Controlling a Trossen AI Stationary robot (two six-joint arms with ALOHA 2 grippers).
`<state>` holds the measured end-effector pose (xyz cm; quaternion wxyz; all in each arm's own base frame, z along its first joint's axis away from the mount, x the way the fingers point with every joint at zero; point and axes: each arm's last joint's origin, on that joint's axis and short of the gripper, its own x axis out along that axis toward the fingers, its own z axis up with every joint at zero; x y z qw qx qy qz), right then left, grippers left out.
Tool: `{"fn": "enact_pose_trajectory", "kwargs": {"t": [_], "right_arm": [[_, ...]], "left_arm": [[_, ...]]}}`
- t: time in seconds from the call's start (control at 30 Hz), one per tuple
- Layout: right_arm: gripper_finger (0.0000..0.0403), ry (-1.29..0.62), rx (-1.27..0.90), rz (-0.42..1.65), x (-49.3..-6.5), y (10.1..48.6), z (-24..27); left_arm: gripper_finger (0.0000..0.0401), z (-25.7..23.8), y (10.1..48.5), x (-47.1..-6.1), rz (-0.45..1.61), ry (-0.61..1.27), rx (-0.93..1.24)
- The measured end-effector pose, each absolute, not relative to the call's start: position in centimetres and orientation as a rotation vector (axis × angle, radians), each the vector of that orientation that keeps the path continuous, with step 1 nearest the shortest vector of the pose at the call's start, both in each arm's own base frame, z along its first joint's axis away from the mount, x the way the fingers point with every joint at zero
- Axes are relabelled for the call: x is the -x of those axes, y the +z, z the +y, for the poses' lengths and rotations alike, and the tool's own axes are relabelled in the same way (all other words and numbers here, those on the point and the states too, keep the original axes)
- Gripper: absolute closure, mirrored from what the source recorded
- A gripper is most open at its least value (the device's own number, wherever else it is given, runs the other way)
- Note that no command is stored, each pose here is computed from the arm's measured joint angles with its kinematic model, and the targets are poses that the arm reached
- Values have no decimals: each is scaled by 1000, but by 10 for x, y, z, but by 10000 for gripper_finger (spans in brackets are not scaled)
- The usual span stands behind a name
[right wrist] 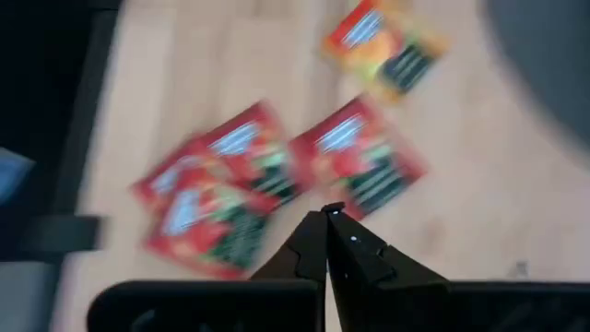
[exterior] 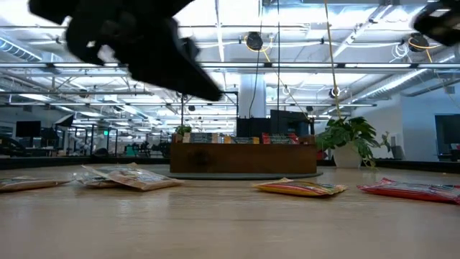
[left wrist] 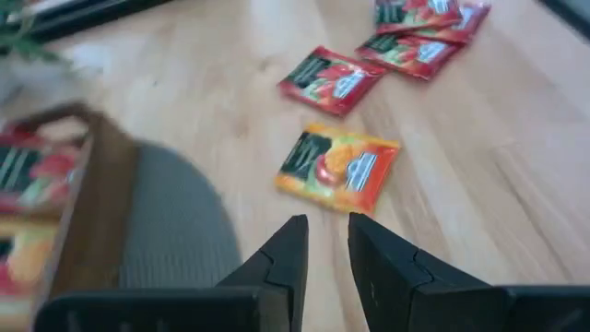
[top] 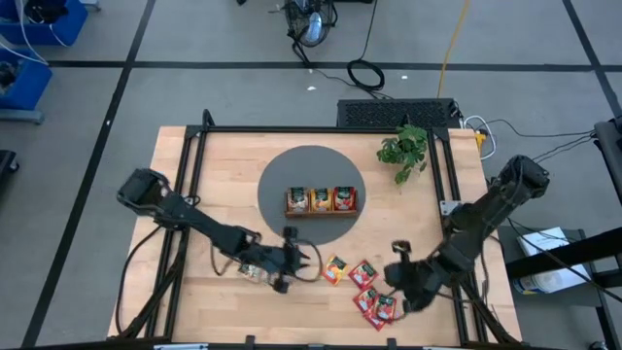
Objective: Pick & Place Tea
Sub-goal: Put the red tea bag into the right section of the wooden organizer
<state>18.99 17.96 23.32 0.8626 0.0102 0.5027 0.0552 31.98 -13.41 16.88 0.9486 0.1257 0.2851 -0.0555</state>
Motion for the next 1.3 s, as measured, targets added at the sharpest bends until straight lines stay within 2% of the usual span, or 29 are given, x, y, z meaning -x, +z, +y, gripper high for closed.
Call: {"fn": "enact_pose_trajectory", "kwargs": {"t": [0.3, 0.43, 0.5, 0.67, 0.83, 1.0, 1.17, 1.3], "right_arm": [[389, 90, -349, 1048, -163, 189, 197], [354, 83, -491, 1122, -153, 162, 190], [332, 83, -559, 1144, -149, 152, 186], [287, 90, -692, 1102, -145, 137, 180], [261, 57, -759, 1101, -140, 124, 173], [253, 68, -801, 1080, -138, 119, 169], [261, 61, -840, 1068, -138, 117, 168], [266, 54, -847, 1050, -137, 117, 170]], "left_arm": [[313, -179, 169, -389, 511, -338, -331], [313, -202, 170, -414, 460, -384, -344], [313, -210, 163, -424, 499, -418, -390], [313, -226, 162, -452, 507, -438, -439], [313, -231, 155, -471, 490, -482, -424], [313, -234, 157, -483, 466, -520, -417], [313, -230, 139, -493, 517, -558, -414], [313, -228, 149, -501, 468, -566, -396]]}}
